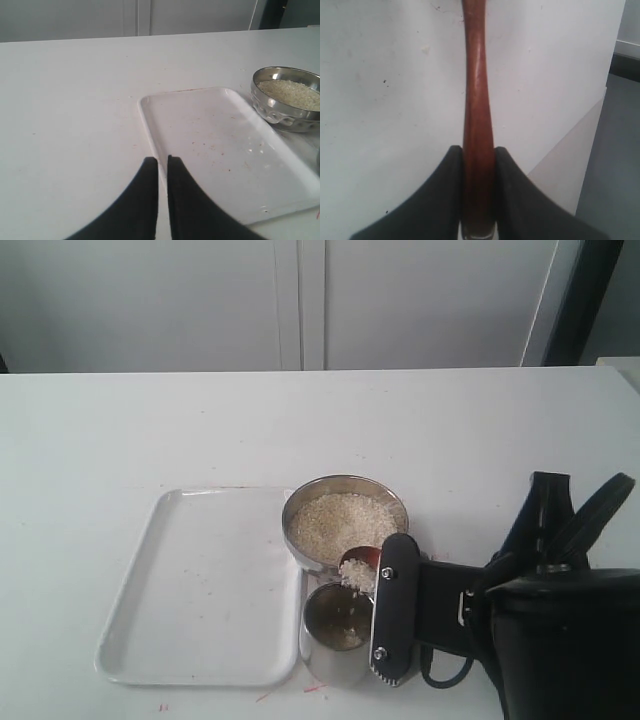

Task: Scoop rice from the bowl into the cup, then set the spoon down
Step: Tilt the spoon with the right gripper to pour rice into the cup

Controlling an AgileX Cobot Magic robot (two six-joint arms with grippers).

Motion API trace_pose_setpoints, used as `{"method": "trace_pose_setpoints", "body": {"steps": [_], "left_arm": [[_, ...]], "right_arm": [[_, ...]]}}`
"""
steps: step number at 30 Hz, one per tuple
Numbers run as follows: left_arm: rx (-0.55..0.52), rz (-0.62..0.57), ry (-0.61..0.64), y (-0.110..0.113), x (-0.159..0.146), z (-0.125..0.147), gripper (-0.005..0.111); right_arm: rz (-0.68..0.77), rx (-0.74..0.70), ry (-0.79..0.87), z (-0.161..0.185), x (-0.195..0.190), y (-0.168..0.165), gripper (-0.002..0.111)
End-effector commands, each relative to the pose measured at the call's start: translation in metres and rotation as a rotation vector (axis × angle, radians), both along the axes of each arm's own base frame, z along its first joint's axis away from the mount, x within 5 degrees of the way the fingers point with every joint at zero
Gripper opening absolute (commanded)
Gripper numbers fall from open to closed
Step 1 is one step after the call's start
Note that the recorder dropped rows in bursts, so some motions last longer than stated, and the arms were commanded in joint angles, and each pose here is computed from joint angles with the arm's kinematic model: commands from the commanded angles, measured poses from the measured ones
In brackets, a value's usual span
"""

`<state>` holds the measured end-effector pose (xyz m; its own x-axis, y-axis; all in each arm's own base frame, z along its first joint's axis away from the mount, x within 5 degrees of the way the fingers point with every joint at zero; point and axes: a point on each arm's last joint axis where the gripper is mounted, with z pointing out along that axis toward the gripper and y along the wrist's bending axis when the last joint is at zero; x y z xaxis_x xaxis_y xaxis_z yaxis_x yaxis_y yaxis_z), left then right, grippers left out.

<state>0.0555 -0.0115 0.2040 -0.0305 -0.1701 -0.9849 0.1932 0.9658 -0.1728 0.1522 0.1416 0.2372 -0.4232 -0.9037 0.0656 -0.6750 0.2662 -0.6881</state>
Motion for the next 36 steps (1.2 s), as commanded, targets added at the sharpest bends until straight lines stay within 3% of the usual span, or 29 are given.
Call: {"method": "trace_pose_setpoints", "body": {"steps": [1,36], "left_arm": [[-0.016,-0.004,-0.005,-0.0002,-0.0003,0.0023,0.014],[-0.016,-0.004,-0.005,-0.0002,-0.0003,0.0023,0.014]], "right_arm": [[0.016,-0.028,-0.009,0.0016,0.0,-0.0023,0.0],[0.151,-0.106,-0.037,0.0055,-0.0032,0.0054,0.0]]}}
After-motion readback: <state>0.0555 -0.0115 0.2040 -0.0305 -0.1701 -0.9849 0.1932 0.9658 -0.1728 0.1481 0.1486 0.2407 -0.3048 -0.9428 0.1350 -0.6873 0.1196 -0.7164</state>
